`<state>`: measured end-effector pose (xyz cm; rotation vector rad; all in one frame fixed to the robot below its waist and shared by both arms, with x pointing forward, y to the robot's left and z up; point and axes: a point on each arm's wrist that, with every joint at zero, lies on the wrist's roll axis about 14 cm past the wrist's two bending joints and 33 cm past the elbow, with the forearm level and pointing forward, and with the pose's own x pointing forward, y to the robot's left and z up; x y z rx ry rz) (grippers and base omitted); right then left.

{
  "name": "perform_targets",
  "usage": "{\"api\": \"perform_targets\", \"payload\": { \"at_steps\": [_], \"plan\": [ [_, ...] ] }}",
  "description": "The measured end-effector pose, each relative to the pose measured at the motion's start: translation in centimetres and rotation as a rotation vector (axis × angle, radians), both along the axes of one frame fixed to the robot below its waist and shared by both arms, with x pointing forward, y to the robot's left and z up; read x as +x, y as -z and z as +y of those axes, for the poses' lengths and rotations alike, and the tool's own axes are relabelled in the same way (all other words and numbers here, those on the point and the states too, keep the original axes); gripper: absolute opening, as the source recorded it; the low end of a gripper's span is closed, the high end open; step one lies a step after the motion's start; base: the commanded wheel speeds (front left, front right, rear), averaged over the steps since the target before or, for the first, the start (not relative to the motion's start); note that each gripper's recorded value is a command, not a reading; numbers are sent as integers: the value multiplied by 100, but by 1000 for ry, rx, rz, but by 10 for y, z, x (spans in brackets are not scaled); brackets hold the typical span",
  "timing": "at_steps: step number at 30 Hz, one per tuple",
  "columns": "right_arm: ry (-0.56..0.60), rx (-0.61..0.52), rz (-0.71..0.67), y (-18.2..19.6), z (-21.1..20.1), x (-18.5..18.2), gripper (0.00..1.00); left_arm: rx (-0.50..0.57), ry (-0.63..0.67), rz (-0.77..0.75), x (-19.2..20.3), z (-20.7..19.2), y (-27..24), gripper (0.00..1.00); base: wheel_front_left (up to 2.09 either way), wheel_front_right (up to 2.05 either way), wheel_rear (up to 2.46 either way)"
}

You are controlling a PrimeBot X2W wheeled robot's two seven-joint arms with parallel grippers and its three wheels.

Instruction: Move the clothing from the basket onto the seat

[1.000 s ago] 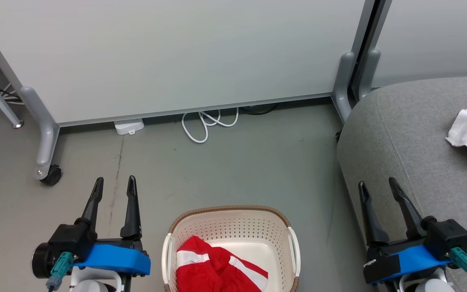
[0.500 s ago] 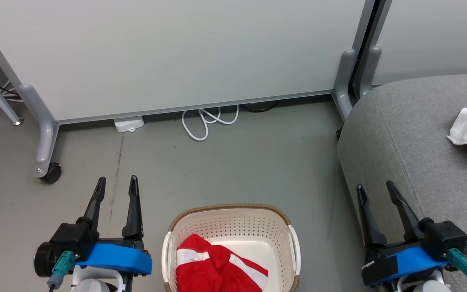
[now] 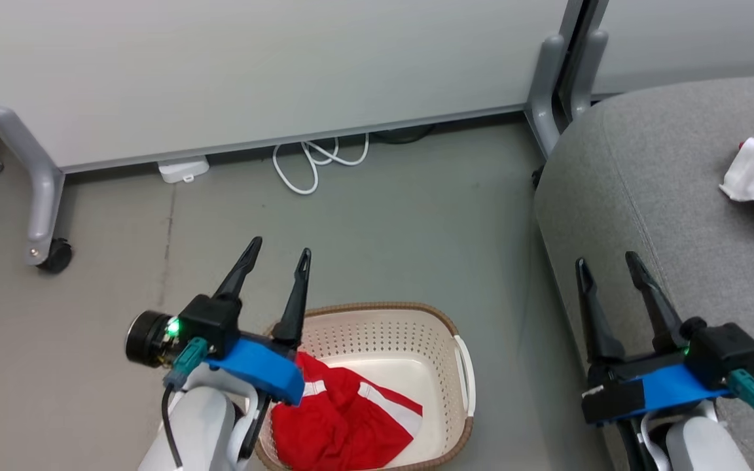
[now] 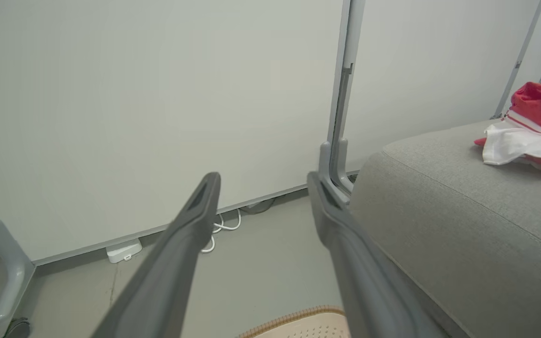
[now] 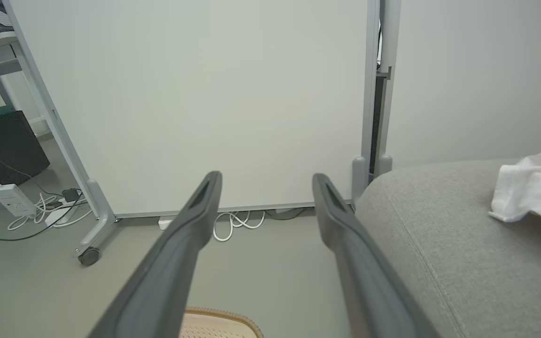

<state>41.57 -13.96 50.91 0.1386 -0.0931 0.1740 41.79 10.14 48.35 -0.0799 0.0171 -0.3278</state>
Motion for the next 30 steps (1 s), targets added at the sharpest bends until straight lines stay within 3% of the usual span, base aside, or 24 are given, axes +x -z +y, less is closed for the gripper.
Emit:
{"api": "perform_targets", "payload": {
  "at_steps": [5,14,23,30],
  "plan": [
    [29,-7,-23,-4,-11,22,100,70,149,58,24,-35,24,100,0,0,0],
    [81,-31,-25,7,-33,59,100,260,390,288,37,-69,120,100,0,0,0],
    [107,-53,18,36,-47,84,100,507,673,543,3,-90,223,100,0,0,0],
    [111,-69,48,61,-52,101,100,670,782,767,-18,-76,291,100,0,0,0]
  ]
}}
